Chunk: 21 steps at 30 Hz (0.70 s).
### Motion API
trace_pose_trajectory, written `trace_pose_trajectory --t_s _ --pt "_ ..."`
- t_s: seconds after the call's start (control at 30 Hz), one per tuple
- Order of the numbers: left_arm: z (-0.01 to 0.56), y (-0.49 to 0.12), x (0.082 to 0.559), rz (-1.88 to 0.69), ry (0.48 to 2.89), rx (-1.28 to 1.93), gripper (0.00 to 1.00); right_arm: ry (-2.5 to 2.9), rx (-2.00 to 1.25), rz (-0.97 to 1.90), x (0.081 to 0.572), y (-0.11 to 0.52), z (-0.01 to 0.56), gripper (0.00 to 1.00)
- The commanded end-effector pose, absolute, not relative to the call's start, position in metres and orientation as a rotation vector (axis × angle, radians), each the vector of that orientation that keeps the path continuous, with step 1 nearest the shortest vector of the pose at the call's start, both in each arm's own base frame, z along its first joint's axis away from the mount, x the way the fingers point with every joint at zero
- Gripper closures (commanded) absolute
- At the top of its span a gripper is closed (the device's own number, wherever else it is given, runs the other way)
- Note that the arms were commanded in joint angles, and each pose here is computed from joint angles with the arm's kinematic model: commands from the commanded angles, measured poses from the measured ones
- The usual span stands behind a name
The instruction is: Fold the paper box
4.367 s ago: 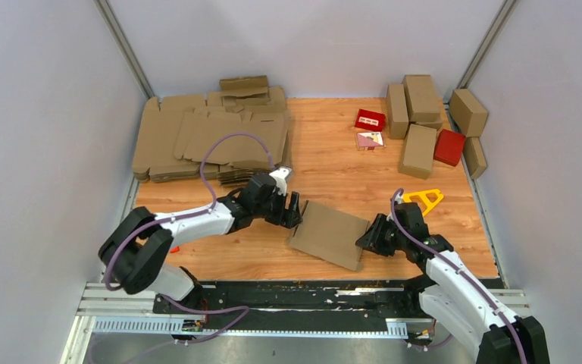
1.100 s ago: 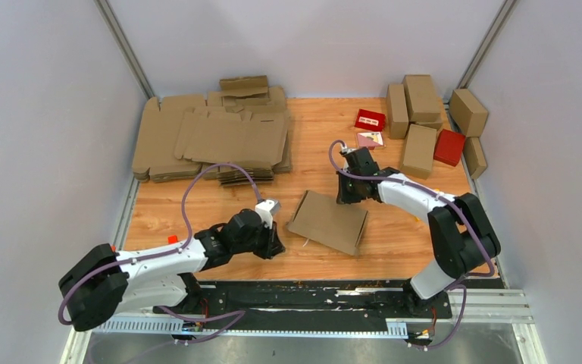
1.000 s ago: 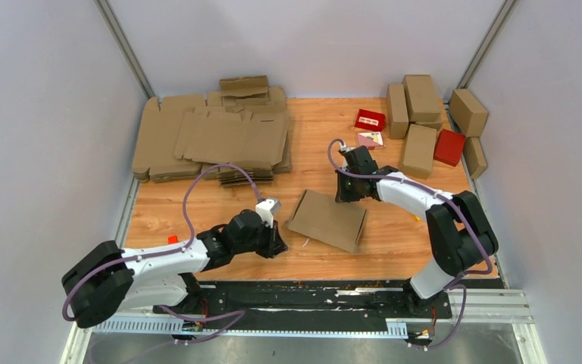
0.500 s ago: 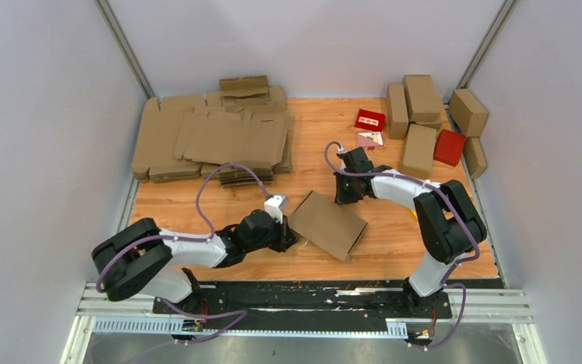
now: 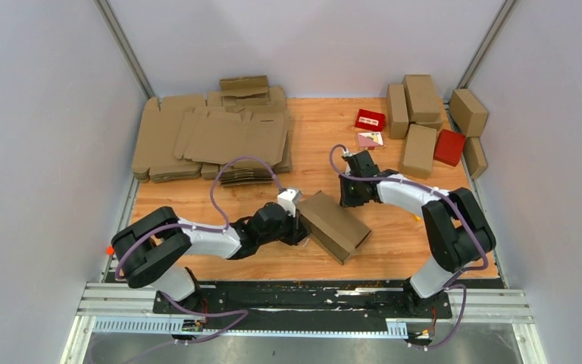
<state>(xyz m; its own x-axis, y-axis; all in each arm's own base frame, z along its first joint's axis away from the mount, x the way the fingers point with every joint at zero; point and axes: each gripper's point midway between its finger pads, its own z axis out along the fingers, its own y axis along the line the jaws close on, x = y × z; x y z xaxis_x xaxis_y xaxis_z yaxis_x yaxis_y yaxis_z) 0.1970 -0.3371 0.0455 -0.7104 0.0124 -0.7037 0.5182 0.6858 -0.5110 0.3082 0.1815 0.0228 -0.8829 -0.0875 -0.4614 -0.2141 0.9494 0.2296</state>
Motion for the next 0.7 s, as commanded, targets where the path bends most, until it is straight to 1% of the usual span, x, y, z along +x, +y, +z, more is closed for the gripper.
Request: trace_pose_trajectory --t_s 0.0,0.23,0.27,0.33,0.37,0.4,0.47,0.5,0.6,0.67 --pt "0.062 -0.322 0.198 -0.938 2.135 0.356 1.0 2.646 -0.226 0.398 0.286 0.18 0.038 0.78" --pt "0.053 -0.274 0.173 -0.834 2.228 0.351 0.99 2.572 -0.217 0.43 0.273 0.174 0.067 0.51" --pt "0.054 -0.269 0.171 -0.823 2.237 0.355 0.99 2.557 -0.215 0.451 0.271 0.175 0.073 0.47" --pt "0.054 -0.261 0.168 -0.806 2.25 0.355 0.99 2.509 -0.223 0.521 0.267 0.182 0.086 0.33" --pt "0.054 -0.256 0.166 -0.802 2.256 0.349 0.99 2.482 -0.236 0.562 0.265 0.186 0.094 0.27" --pt "0.054 -0.253 0.166 -0.802 2.259 0.339 0.99 2.454 -0.258 0.605 0.262 0.192 0.101 0.25" --pt "0.054 -0.247 0.165 -0.815 2.257 0.317 0.99 2.414 -0.317 0.674 0.254 0.203 0.112 0.22" --pt "0.057 -0.244 0.166 -0.824 2.248 0.303 0.98 2.411 -0.355 0.688 0.249 0.208 0.114 0.16" --pt "0.059 -0.24 0.167 -0.822 2.246 0.291 0.98 2.497 -0.469 0.607 0.232 0.214 0.099 0.02" --pt "0.06 -0.238 0.168 -0.814 2.249 0.289 0.97 2.545 -0.516 0.518 0.226 0.214 0.084 0.0"
